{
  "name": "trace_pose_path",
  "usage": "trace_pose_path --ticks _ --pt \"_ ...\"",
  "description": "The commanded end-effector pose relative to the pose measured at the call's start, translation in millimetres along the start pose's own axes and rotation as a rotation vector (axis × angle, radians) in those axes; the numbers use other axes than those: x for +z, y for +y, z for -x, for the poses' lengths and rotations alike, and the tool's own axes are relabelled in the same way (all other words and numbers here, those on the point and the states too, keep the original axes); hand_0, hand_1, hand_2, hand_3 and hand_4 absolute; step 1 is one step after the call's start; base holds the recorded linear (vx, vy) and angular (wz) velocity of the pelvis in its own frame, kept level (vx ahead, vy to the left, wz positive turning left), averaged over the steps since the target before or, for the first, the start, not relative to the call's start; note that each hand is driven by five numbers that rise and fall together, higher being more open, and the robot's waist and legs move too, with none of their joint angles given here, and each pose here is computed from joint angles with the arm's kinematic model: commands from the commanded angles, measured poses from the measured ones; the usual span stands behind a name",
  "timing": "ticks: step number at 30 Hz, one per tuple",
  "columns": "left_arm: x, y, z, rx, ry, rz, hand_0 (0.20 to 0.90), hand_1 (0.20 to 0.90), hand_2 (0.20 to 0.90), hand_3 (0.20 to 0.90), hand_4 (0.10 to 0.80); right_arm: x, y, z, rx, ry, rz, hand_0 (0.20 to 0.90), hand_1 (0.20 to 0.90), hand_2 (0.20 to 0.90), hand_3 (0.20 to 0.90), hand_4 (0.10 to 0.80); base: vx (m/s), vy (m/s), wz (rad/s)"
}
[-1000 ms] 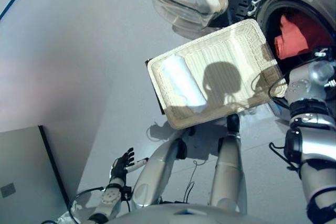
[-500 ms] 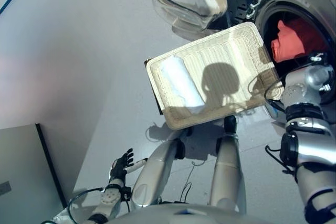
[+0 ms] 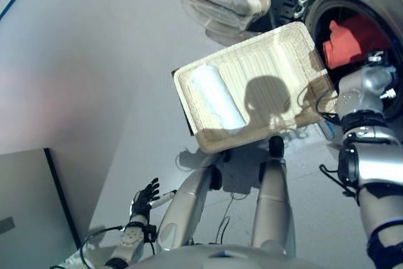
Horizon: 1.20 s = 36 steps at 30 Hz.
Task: Pick up the clothes and place them into the washing machine
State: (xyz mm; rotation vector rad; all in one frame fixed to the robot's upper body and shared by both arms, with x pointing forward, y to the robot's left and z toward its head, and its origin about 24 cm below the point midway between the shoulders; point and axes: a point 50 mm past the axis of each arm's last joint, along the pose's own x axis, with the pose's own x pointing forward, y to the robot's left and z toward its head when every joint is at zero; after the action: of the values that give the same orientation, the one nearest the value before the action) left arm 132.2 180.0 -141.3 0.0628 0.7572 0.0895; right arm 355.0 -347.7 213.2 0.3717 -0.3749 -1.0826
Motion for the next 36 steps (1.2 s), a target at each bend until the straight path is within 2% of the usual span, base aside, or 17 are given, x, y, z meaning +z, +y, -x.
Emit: trace_pose_path --ticks 1,10,19,28,36 --pt "-19 10 10 0.033 0.058 -0.020 0.900 0.900 0.900 0.900 0.800 92 22 -11 0.088 -0.338 -0.143 0.200 0.200 0.200 0.200 0.300 0.001 -0.063 0.24" --pt "-12 4 8 0.006 0.029 -0.010 0.900 0.900 0.900 0.900 0.800 91 36 -9 0.116 -0.299 -0.140 0.200 0.200 0.200 0.200 0.300 0.025 -0.035 0.10" --pt "4 -3 2 -0.007 -0.028 0.006 0.900 0.900 0.900 0.900 0.800 67 52 5 0.152 -0.198 -0.155 0.200 0.200 0.200 0.200 0.300 -0.026 -0.013 0.09" --pt "9 -6 1 0.001 -0.049 0.022 0.900 0.900 0.900 0.900 0.800 47 53 12 0.139 -0.137 -0.157 0.200 0.200 0.200 0.200 0.300 -0.028 0.021 0.05" --pt "7 -4 2 0.013 -0.049 0.024 0.900 0.900 0.900 0.900 0.800 56 53 10 0.128 -0.168 -0.186 0.200 0.200 0.200 0.200 0.300 -0.003 0.005 0.00"
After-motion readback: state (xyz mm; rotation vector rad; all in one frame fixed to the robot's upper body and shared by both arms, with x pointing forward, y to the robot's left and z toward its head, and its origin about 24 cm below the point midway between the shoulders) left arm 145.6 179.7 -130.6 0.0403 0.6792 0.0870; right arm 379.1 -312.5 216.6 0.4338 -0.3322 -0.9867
